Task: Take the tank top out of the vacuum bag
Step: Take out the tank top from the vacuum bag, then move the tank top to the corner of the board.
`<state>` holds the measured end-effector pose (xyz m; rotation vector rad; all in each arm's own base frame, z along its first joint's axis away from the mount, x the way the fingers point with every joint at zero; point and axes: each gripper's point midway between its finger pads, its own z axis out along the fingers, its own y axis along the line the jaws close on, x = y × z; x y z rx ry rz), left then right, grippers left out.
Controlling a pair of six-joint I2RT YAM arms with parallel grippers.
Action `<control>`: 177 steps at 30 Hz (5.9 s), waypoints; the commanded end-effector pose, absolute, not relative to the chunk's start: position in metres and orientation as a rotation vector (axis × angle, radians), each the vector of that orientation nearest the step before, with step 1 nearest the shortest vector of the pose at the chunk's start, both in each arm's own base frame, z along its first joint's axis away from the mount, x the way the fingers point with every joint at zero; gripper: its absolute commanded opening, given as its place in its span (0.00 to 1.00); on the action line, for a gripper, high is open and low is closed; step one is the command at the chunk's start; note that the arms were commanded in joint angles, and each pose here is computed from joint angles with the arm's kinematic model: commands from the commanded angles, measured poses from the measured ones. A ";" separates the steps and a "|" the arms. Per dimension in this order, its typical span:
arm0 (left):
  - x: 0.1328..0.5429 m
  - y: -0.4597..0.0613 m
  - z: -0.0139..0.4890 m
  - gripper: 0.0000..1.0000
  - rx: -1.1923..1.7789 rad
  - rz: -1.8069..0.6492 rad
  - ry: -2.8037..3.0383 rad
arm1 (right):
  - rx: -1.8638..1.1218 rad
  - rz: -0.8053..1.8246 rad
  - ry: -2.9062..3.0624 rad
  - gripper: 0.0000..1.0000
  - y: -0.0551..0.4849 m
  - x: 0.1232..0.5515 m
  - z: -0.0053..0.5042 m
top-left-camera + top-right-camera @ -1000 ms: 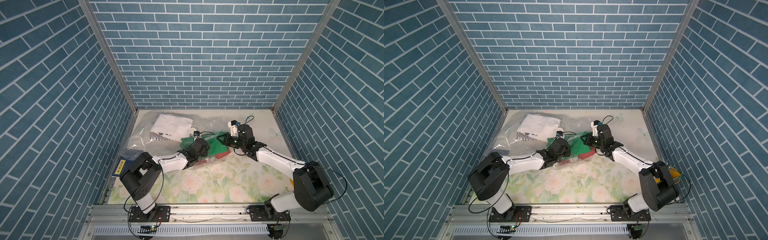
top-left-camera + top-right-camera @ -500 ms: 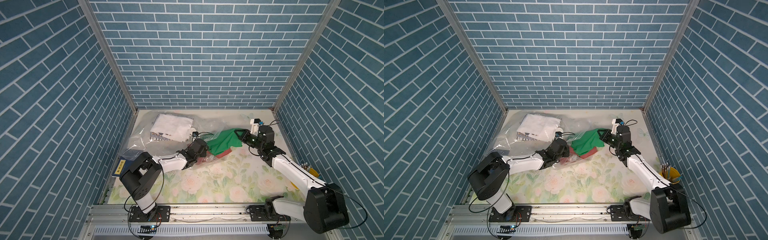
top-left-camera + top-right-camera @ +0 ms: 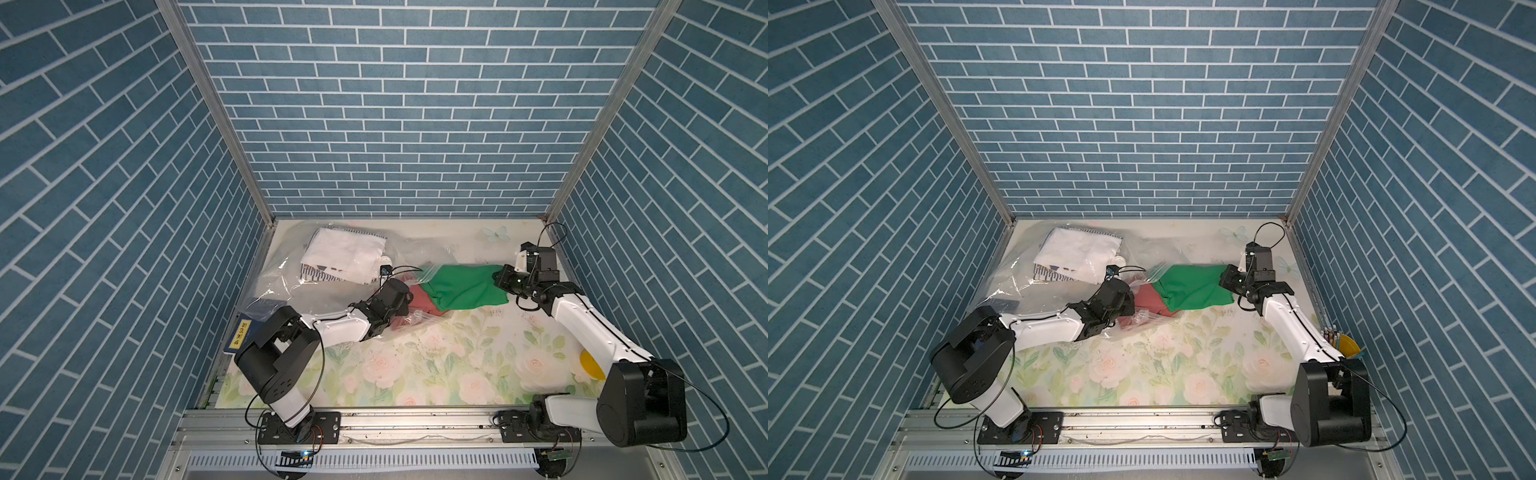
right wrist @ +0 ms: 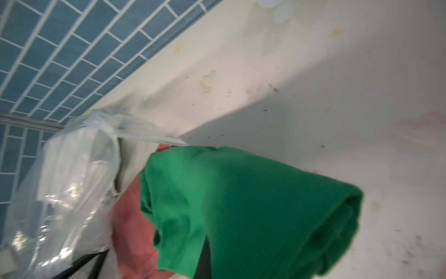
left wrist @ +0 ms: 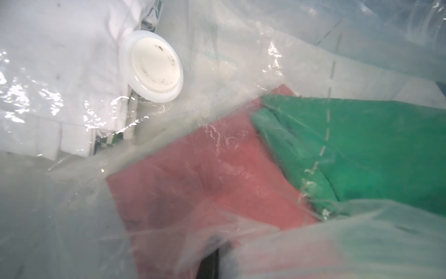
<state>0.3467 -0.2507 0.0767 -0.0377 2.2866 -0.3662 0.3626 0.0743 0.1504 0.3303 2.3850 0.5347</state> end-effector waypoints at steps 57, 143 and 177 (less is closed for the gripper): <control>0.342 -0.231 0.097 0.02 -0.042 -0.395 2.236 | 1.245 0.934 2.072 1.00 0.074 0.291 0.040; 0.408 -0.236 0.095 0.03 -0.054 -0.176 2.272 | 0.918 0.536 2.506 0.00 0.019 0.553 -0.014; 0.409 -0.260 0.075 0.05 0.035 -0.412 2.374 | 0.848 0.421 2.375 0.93 -0.011 0.536 -0.013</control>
